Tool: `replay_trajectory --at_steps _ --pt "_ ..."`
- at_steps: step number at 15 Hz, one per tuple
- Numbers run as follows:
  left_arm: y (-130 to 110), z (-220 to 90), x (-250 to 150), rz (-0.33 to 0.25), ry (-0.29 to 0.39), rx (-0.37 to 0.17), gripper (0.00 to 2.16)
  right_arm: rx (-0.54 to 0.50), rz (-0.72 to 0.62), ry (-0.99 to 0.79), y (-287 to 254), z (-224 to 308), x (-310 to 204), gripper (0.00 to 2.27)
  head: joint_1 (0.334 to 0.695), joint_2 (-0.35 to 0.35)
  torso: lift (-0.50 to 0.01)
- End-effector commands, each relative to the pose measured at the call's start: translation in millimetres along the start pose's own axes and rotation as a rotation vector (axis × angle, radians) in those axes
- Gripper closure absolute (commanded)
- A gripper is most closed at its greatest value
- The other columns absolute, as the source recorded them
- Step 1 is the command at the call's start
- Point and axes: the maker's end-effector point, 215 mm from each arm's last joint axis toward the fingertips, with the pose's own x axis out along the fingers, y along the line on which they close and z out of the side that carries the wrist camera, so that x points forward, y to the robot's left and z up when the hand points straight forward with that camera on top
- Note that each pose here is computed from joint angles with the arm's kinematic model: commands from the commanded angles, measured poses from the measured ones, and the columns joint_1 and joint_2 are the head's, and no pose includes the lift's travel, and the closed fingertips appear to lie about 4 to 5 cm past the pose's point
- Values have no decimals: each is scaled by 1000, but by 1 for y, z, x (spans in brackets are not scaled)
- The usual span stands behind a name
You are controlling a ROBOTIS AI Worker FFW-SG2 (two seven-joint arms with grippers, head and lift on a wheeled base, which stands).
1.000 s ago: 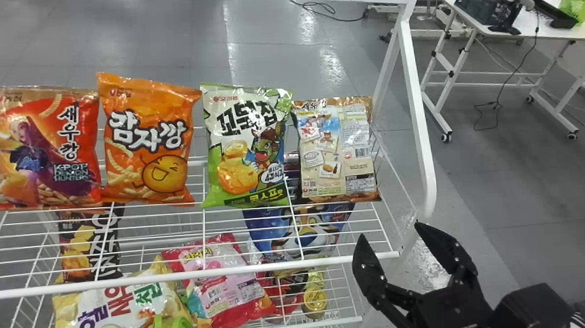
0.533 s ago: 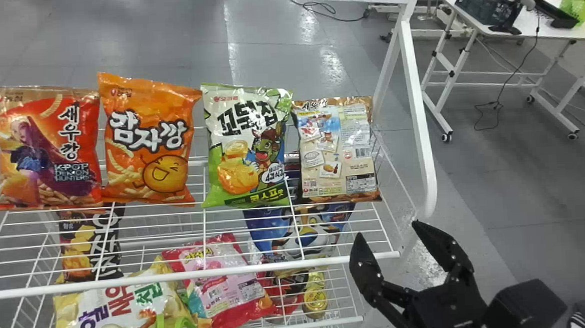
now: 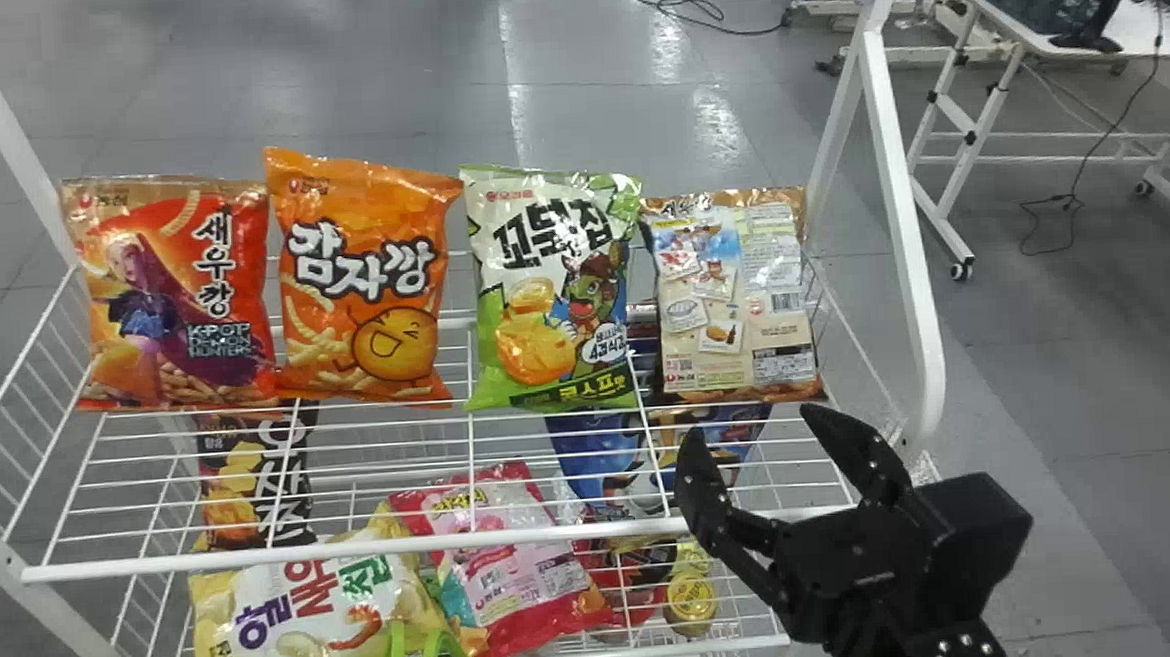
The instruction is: Hold basket handle with left hand then pick spicy shrimp crackers with right hand and place into basket
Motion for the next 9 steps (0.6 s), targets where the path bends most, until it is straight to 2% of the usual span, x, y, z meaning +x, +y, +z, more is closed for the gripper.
replay_trajectory --at_steps 1,5,9 --pt "1 -1 -2 3 6 1 1899 -13 -13 15 -3 -4 21 147 695 -95 -37" --pt "2 -1 -2 6 9 2 1899 -27 -33 35 -16 -12 47 147 695 -85 -37" --pt "3 -1 -1 9 10 1 1899 -18 -53 46 -33 -16 66 147 695 -105 -37"
